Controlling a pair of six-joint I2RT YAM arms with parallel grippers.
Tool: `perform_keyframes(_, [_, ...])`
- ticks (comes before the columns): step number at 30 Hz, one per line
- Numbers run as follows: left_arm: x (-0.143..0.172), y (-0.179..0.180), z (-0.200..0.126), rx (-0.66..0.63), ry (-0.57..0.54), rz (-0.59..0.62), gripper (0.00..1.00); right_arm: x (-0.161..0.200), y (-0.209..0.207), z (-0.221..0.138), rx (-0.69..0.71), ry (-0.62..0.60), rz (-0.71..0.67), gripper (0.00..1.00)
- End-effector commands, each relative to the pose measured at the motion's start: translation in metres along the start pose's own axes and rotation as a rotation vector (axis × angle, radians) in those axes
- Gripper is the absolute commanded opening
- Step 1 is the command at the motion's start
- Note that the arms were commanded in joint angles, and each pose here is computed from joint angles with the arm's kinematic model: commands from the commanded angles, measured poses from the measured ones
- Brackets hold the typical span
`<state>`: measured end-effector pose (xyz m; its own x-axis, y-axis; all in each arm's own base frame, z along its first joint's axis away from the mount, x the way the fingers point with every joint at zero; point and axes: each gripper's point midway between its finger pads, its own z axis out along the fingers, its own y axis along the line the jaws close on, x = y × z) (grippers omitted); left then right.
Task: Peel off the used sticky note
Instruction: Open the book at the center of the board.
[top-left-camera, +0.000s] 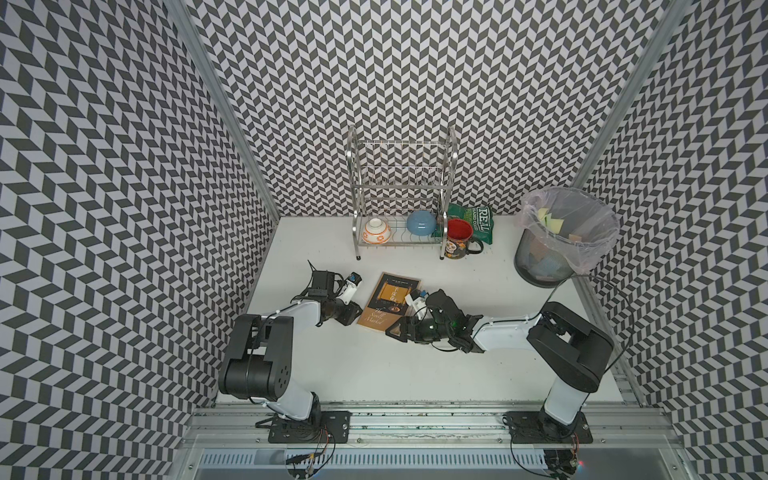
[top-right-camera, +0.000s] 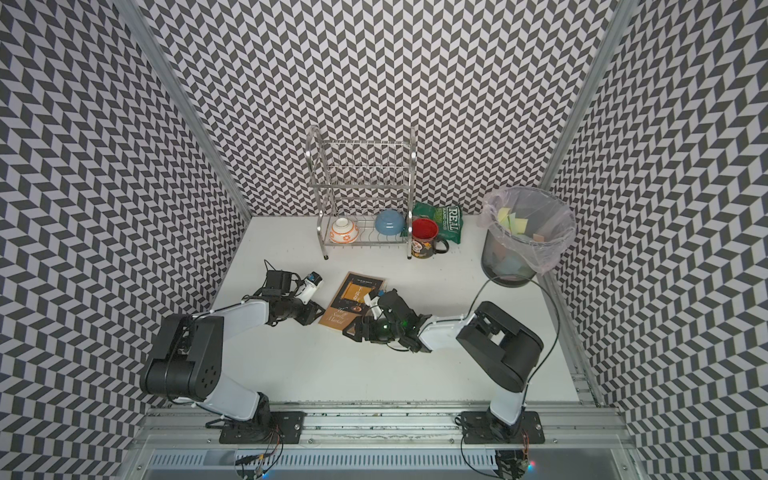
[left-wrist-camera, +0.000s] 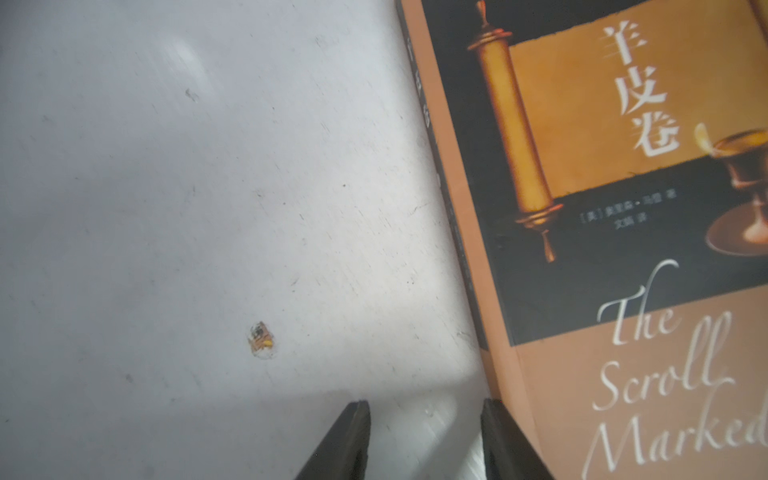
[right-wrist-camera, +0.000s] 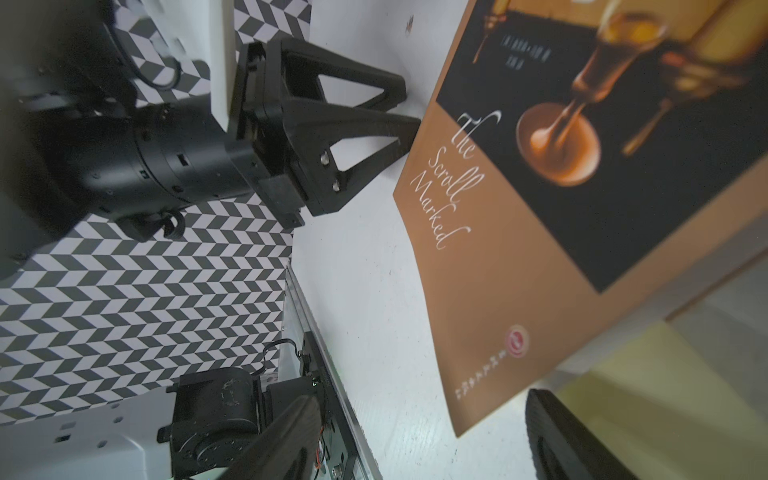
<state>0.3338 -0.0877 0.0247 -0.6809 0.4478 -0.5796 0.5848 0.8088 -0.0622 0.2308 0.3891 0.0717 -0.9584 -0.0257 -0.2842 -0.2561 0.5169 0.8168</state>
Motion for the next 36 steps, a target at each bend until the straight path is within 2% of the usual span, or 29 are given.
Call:
perform_keyframes(1, [0.009,-0.006,0.001,0.012,0.025,-0.014,0.47,-0.006,0.003,-0.007,-0.008,-0.02,-0.03,0.81])
perform_keyframes(28, [0.009,-0.009,0.003,0.033,0.018,-0.019,0.47,-0.008,-0.007,0.007,-0.011,-0.015,-0.002,0.81])
perform_keyframes(36, [0.008,-0.01,0.002,0.038,0.015,-0.016,0.47,-0.012,0.001,0.008,-0.044,-0.019,-0.002,0.81])
